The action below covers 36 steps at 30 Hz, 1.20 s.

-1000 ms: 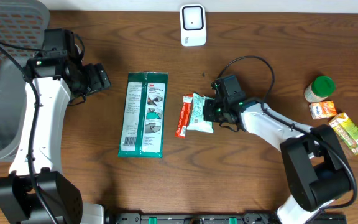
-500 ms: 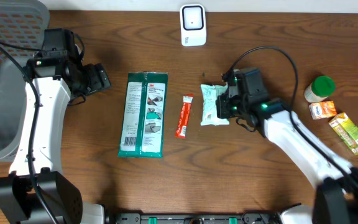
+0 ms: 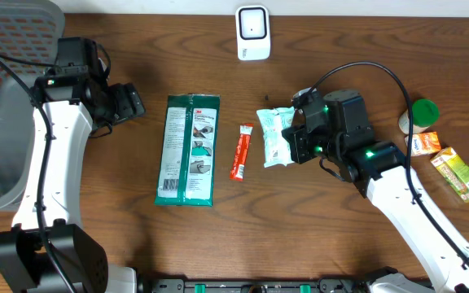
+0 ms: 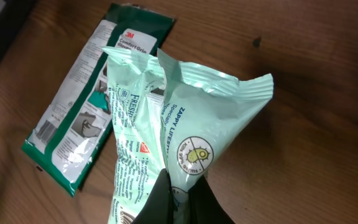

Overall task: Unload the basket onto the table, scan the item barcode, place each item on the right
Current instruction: 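Lift the wipes pouch and carry it up to the scanner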

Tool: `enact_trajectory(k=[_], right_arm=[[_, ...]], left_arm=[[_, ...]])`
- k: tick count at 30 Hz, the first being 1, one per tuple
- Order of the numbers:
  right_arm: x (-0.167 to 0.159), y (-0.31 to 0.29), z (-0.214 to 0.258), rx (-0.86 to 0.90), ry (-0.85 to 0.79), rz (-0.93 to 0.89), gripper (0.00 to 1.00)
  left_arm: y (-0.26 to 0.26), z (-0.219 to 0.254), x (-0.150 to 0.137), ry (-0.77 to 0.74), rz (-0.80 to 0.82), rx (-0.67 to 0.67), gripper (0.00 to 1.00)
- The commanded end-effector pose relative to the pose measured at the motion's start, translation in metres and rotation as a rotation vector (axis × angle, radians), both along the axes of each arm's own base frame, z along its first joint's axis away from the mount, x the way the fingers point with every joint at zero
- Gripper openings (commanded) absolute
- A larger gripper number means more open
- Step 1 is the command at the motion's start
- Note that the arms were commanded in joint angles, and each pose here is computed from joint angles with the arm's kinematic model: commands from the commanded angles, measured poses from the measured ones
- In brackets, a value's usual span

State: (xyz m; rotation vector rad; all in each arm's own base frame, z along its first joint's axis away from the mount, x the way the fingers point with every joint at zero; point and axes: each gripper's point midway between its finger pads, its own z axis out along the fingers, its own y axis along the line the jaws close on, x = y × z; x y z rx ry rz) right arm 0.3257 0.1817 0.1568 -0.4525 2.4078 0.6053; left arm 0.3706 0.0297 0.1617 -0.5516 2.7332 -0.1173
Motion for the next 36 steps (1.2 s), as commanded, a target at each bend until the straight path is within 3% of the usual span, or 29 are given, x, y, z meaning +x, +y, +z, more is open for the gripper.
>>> enact_trajectory(k=[1, 36], right_arm=[[-0.003, 0.003, 0.007, 0.015, -0.016, 0.031, 0.01], [-0.018, 0.000, -0.004, -0.008, 0.050, 0.060, 0.01]], left_arm=[[0.002, -0.001, -0.001, 0.007, -0.001, 0.003, 0.92], [0.002, -0.001, -0.001, 0.007, -0.001, 0.003, 0.92]])
